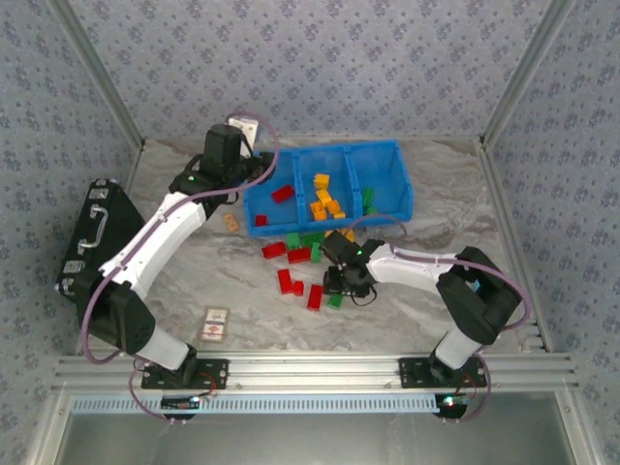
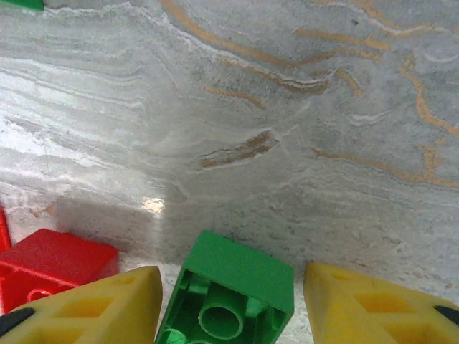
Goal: Sort the legos into containers by color
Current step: Pick up the lego from the bottom-center of the table, then place the lego in the container.
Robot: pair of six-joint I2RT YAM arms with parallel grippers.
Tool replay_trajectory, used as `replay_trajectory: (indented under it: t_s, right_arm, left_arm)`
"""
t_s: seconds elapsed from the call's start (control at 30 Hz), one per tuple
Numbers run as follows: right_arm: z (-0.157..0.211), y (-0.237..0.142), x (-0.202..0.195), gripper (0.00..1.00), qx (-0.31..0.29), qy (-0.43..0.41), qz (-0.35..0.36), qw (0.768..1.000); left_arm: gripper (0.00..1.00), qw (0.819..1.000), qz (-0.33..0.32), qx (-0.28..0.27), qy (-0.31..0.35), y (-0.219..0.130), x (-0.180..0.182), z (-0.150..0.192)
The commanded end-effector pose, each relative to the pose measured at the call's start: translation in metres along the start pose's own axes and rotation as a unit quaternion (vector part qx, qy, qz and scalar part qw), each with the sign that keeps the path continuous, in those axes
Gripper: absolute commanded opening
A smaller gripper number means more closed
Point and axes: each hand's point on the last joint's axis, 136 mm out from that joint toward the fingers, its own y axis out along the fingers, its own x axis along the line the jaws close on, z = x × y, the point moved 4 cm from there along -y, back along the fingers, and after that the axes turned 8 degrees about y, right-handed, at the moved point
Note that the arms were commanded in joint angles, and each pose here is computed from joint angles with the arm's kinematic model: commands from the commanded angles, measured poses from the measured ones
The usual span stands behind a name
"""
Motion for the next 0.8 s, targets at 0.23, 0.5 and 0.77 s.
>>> replay_trajectory:
  t_s: [0.23,0.5,0.77]
  right_arm:
    - [-0.001,-0.005,-0.015,0.35,-0.012,-0.01,0.026,1.0]
    - [-0.026,-0.053,-0.019,0.32,-0.053,-0.026,-0.01,0.998]
    - [-0.094,-0.093,-0.025,0.32,-0.126,-0.052,-0.038,0.99]
  left_arm:
    - [0.67,1.0,-0.007,0.022,0.014,-0.017,0.006,0.018]
    - [0.69,0.995,0.073,0.061,0.038,-0.056,-0.017,0.067]
    - [0.68,0.993,0.089,0.078,-0.031,-0.078,-0.046,0.127]
